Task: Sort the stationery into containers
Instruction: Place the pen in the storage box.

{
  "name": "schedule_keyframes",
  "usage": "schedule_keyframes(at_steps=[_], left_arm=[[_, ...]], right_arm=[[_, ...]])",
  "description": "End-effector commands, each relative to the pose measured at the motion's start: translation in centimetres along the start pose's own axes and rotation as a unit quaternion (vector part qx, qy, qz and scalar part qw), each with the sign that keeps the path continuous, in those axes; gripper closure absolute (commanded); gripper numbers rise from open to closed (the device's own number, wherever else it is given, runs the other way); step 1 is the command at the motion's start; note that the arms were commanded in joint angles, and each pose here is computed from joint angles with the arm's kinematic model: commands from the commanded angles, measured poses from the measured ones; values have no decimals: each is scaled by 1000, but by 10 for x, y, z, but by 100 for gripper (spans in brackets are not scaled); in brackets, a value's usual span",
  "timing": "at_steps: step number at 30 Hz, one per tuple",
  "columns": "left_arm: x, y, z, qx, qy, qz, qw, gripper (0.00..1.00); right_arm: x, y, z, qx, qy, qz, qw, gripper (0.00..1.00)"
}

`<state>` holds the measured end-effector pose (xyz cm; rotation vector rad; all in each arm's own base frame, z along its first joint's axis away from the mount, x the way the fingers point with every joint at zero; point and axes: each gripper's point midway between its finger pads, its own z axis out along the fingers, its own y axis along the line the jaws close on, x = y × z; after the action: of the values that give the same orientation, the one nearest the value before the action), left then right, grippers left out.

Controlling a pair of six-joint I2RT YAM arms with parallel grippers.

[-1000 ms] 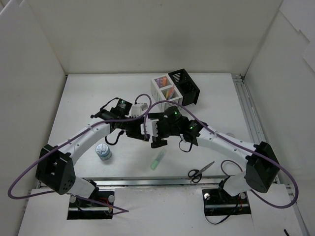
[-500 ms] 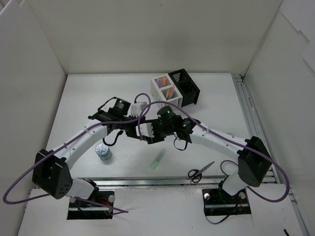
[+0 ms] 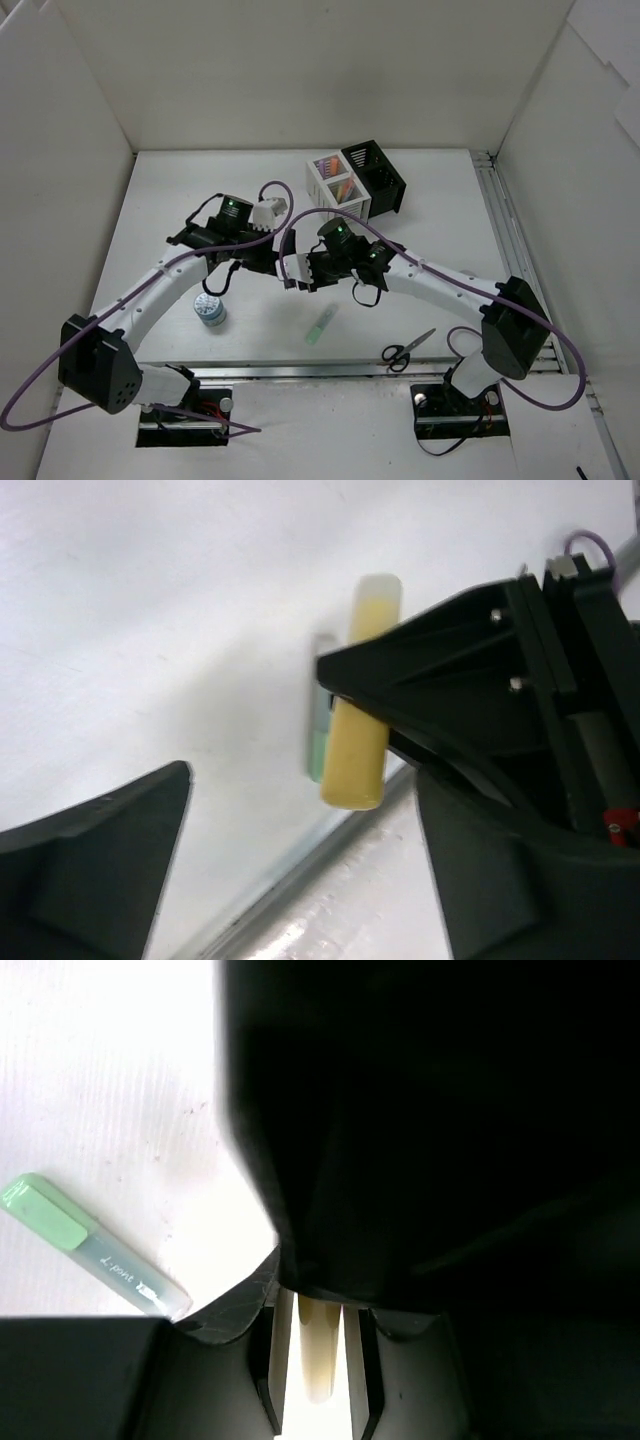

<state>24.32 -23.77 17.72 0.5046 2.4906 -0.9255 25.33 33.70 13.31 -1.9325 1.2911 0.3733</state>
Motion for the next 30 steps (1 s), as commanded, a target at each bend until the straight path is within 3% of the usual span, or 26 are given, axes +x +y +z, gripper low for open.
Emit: schedule_keyframes(at_steps=[1, 7, 14, 17, 20, 23, 27, 30], left_arm=[[-47, -45, -46, 60, -105, 66, 991, 1], [-71, -9, -87, -1, -195, 41, 980, 1], [-67, 27, -119, -67, -269, 5, 961, 0], [-62, 32, -123, -82, -290, 7, 954, 0], [-51, 41, -117, -92, -286, -6, 954, 0], [-39, 52, -106, -104, -270, -23, 957, 1], [-31, 64, -98, -120, -257, -41, 958, 0], [-30, 64, -90, -108, -248, -29, 962, 0]], right_arm=[[-16, -53, -17, 86, -28, 10, 996, 100], [-3, -108, -48, 199, -84, 72, 974, 100], [12, -212, -109, 354, -185, 228, 888, 100], [32, -261, -130, 432, -185, 280, 837, 100], [46, -295, -134, 462, -190, 309, 810, 100], [62, -322, -125, 477, -188, 313, 799, 98], [82, -341, -95, 466, -186, 311, 807, 94], [87, -359, -91, 473, -203, 324, 794, 92]])
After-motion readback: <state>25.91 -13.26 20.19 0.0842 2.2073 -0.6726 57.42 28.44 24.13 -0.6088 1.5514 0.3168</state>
